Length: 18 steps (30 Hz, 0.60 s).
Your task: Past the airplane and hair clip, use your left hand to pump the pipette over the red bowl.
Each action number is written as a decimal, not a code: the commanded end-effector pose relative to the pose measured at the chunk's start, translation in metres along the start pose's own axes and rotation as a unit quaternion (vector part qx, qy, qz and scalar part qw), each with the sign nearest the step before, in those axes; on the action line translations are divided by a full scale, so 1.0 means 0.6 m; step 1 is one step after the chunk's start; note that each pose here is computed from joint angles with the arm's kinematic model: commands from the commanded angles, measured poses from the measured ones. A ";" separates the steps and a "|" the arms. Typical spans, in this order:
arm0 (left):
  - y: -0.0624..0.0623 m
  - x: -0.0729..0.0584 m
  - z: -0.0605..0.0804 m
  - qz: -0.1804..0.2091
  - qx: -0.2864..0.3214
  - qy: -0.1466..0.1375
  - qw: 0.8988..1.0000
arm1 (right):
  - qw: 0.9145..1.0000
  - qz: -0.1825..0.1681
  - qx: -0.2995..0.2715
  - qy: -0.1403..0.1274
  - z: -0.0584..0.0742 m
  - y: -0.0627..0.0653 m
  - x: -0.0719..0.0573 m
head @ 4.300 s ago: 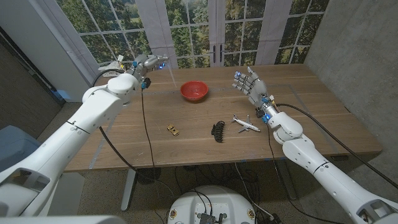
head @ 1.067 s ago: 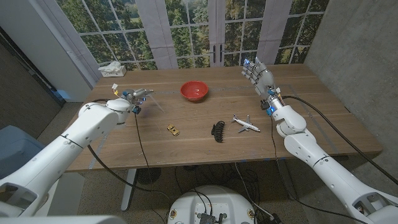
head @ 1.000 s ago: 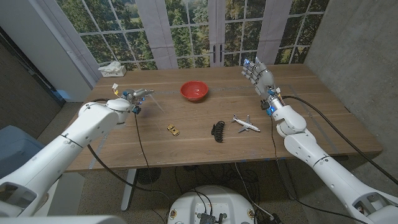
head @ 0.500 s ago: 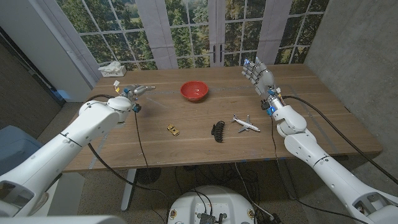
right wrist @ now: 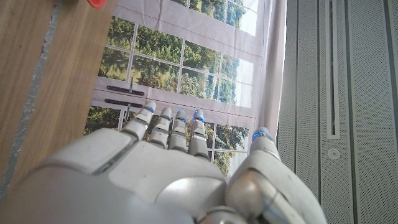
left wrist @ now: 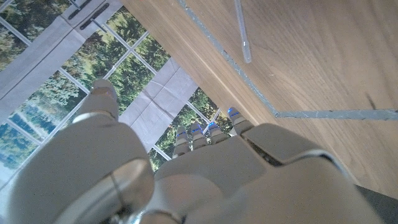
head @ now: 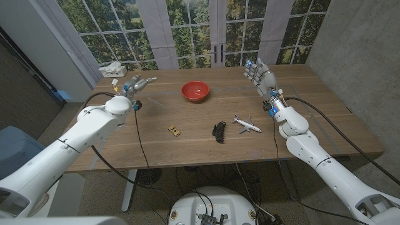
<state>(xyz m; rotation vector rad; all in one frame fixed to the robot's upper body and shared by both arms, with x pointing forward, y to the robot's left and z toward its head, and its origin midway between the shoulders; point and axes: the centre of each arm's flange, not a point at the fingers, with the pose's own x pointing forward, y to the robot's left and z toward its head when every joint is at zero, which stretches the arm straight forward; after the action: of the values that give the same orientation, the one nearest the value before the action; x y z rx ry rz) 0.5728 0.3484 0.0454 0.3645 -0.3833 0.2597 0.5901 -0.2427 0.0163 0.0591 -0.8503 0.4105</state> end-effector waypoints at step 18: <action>-0.009 0.003 0.027 -0.149 -0.137 -0.181 0.963 | 1.000 -0.007 0.008 0.014 -0.014 -0.016 0.009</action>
<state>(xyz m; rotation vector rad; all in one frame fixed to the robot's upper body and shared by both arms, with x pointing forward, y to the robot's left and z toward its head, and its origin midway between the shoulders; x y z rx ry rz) 0.5731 0.3451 0.0567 0.2746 -0.6048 0.0000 0.5984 -0.2458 0.0160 0.0631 -0.8277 0.4021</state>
